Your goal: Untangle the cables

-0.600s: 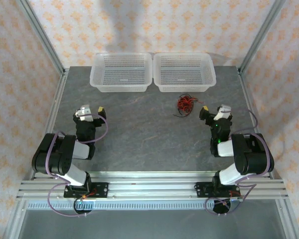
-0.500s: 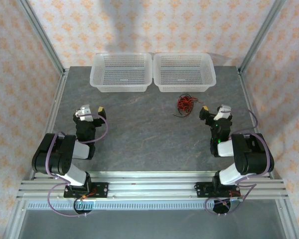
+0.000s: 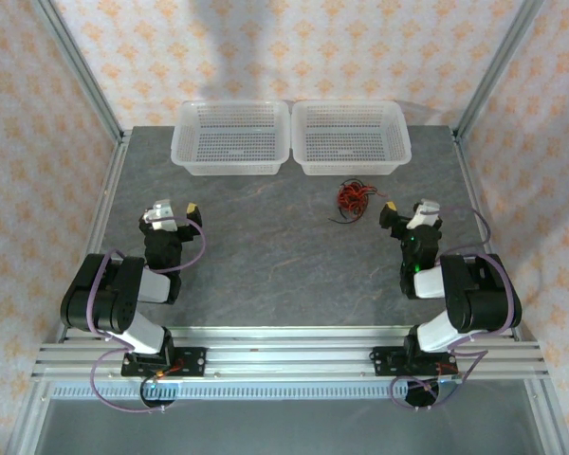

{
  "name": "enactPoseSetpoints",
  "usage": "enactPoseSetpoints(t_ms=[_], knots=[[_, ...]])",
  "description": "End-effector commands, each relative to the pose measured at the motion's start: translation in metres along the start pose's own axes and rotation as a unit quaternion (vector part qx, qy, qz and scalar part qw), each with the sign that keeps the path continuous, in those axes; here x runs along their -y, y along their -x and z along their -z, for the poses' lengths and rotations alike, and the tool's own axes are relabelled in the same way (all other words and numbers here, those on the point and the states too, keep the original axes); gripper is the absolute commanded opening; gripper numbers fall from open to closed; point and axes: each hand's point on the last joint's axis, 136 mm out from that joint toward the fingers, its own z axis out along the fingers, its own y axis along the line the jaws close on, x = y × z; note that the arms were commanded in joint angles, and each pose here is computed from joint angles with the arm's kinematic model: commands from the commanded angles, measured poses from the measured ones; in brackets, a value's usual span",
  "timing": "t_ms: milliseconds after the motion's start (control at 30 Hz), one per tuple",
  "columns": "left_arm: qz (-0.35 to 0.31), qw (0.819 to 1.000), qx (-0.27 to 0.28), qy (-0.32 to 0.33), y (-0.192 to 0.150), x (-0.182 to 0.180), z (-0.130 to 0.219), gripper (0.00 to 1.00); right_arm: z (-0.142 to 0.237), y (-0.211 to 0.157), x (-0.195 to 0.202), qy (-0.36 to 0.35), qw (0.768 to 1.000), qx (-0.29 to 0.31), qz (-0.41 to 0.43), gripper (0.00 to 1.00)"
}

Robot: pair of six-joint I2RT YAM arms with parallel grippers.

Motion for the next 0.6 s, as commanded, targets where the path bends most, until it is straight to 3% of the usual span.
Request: enactPoseSetpoints(t_ms=[0, 567], knots=[[0.002, 1.000, 0.016, 0.004, 0.0092, -0.0021, -0.0026, 0.99, 0.0001, 0.0036, -0.0021, 0.004, 1.000, 0.006, 0.004, 1.00], [0.003, 1.000, 0.019, 0.006, 0.0107, -0.0030, -0.0025, 0.99, 0.0010, 0.0071, 0.0011, -0.006, 1.000, 0.013, -0.002, 1.00]])
